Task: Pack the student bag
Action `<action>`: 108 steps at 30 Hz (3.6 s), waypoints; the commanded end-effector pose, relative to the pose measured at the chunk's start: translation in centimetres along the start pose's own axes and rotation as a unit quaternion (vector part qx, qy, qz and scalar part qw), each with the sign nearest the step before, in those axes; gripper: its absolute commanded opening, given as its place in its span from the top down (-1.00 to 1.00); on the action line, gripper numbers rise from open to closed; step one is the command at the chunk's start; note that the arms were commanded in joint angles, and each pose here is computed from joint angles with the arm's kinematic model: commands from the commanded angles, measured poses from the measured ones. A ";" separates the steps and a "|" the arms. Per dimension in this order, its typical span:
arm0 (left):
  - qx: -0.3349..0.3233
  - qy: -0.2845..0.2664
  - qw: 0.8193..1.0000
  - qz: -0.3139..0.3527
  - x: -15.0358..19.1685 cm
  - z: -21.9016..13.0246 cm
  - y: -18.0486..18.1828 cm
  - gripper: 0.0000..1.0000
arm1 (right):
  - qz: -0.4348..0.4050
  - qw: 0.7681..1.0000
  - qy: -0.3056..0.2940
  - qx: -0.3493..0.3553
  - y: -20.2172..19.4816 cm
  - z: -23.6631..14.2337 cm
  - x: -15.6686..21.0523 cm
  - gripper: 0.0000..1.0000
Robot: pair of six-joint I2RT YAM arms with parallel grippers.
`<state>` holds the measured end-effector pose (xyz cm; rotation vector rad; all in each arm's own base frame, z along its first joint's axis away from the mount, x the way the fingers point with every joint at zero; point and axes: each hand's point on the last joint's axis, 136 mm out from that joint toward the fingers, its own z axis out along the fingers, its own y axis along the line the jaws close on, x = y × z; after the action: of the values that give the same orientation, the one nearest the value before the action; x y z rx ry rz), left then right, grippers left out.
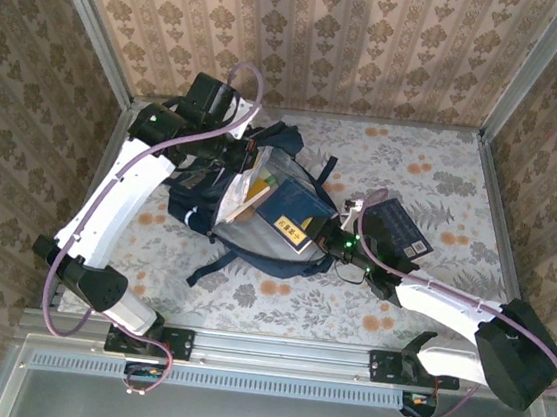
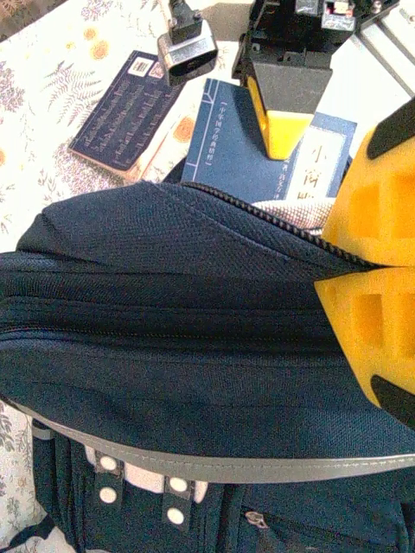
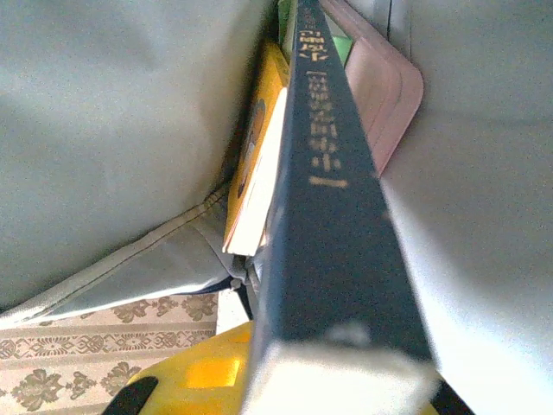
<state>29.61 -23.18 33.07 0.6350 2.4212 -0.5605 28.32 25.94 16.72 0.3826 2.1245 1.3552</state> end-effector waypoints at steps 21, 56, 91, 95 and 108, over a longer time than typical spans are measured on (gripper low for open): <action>0.038 -0.077 0.996 0.010 -3.0 -3.3 -1.2 1.00 | -0.008 0.998 -0.007 -0.067 6.8 3.4 -1.5 1.00; 0.112 -0.112 0.986 -0.049 -4.3 -3.2 -2.0 1.00 | -0.027 0.999 0.004 0.046 5.8 21.8 -2.6 -0.45; 0.083 0.006 0.992 -0.092 3.4 10.6 -0.6 1.00 | -0.145 0.944 -0.116 0.274 -5.3 -3.9 -9.6 -0.43; 0.110 0.044 0.985 -0.129 5.6 14.6 -1.5 1.00 | -0.126 0.912 -0.165 0.354 -8.2 -7.9 -11.8 -0.43; 0.042 0.026 0.954 -0.295 7.4 19.2 9.2 0.28 | 0.005 0.809 -0.213 0.548 -17.7 -14.6 -13.5 -0.46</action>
<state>34.67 -25.79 11.76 0.0851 2.6992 -0.9587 32.12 2.44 10.37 0.9182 2.2645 -0.0306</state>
